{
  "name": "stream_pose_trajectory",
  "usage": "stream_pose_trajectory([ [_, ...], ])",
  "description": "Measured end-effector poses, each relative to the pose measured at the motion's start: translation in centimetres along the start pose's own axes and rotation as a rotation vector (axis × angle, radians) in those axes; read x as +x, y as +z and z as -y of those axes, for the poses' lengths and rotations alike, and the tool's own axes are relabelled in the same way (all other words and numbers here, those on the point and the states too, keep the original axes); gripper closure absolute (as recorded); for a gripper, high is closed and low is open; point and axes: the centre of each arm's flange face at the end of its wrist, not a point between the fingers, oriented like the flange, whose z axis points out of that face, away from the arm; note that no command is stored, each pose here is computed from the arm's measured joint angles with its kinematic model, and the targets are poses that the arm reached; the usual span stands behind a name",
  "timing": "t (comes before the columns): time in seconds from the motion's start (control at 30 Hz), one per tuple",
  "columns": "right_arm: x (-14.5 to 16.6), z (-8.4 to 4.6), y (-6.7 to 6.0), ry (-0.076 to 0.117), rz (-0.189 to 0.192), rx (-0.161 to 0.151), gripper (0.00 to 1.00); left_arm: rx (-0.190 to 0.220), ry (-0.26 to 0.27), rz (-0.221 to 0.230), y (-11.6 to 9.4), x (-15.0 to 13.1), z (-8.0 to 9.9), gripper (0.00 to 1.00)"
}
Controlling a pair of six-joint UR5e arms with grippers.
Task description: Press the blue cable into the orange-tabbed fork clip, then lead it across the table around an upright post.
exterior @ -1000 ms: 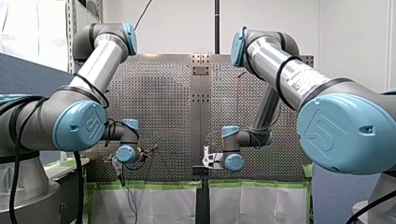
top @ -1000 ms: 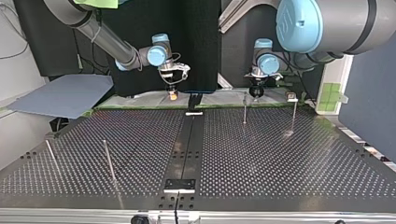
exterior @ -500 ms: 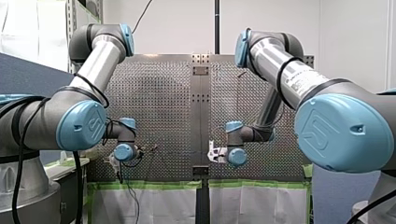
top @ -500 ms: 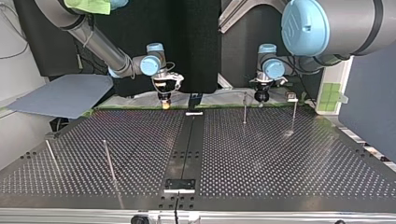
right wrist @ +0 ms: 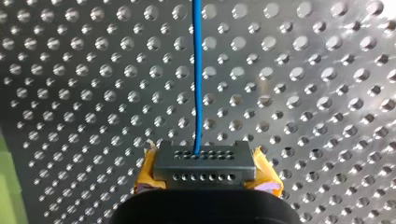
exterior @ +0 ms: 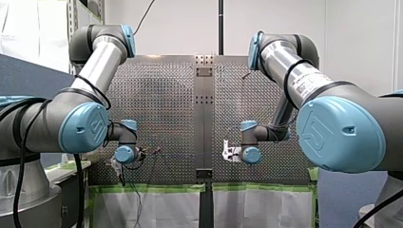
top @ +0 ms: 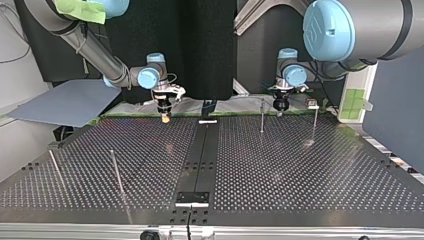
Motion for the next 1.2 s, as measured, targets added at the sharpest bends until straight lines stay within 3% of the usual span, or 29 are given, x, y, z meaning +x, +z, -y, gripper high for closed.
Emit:
stream_pose_trajectory([
  [0.37, 2.5, 0.1, 2.1, 0.007, -0.046, 0.013, 1.00, 0.001, -0.015, 0.011, 1.4, -1.0, 0.2, 1.00],
  [0.73, 3.8, -1.0, 3.2, 0.011, -0.065, -0.029, 1.00, -0.005, -0.021, 0.022, 2.1, -1.6, 0.0, 1.00],
  [0.97, 4.1, -3.7, 3.8, 0.027, -0.072, -0.107, 1.00, -0.008, -0.022, 0.030, 2.4, -1.9, -0.2, 1.00],
  [1.2, 4.9, -5.6, 4.4, 0.036, -0.090, -0.181, 1.00, -0.012, -0.022, 0.034, 2.5, -2.0, -0.3, 1.00],
])
